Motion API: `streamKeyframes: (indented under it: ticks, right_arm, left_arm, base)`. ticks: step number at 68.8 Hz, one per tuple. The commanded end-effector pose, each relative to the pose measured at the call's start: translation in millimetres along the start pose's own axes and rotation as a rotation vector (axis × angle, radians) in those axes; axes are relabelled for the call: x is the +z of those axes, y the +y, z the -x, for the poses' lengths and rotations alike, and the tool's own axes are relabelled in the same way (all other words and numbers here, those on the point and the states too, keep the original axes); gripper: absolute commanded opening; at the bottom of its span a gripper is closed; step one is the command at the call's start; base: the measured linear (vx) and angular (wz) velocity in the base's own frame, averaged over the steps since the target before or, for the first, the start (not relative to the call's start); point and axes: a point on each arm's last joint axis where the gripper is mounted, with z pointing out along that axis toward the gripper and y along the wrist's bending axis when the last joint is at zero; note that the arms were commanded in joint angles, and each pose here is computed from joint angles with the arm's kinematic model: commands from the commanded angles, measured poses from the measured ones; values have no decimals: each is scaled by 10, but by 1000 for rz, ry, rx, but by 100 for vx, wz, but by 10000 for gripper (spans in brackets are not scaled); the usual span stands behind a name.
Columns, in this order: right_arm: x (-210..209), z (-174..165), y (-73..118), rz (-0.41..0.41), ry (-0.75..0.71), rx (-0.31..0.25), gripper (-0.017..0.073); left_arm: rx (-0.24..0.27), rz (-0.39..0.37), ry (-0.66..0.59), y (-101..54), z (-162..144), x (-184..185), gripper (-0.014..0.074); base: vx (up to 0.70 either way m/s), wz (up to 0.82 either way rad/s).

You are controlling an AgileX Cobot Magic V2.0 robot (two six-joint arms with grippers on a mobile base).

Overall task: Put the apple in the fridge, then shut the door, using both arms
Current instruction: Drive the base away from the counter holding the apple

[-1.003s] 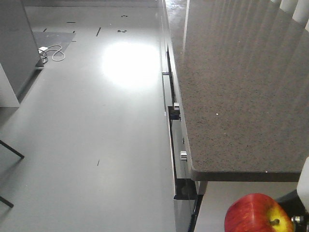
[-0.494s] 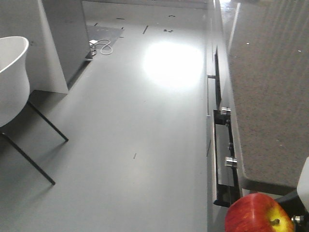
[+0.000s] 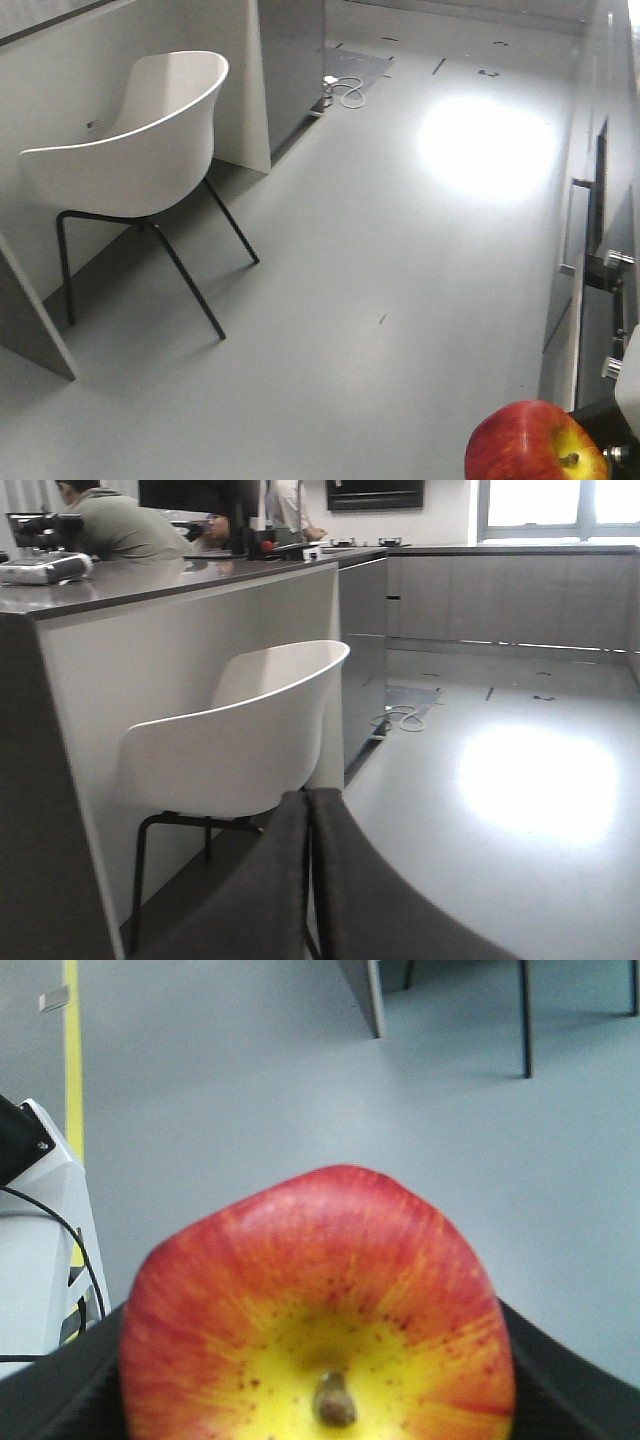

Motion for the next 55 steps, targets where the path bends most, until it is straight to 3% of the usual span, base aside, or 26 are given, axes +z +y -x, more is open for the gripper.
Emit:
streamKeyframes:
  ticks: [1, 55]
  right_arm:
    - [-59, 113, 30, 6, -82, 1, 122]
    - [-59, 111, 31, 7, -79, -1, 122]
  left_arm:
    - [-11, -15, -99, -12, 125, -23, -6]
    - [-11, -15, -99, -12, 125, -23, -6]
  base:
    - [-8, 57]
    - [-5, 54]
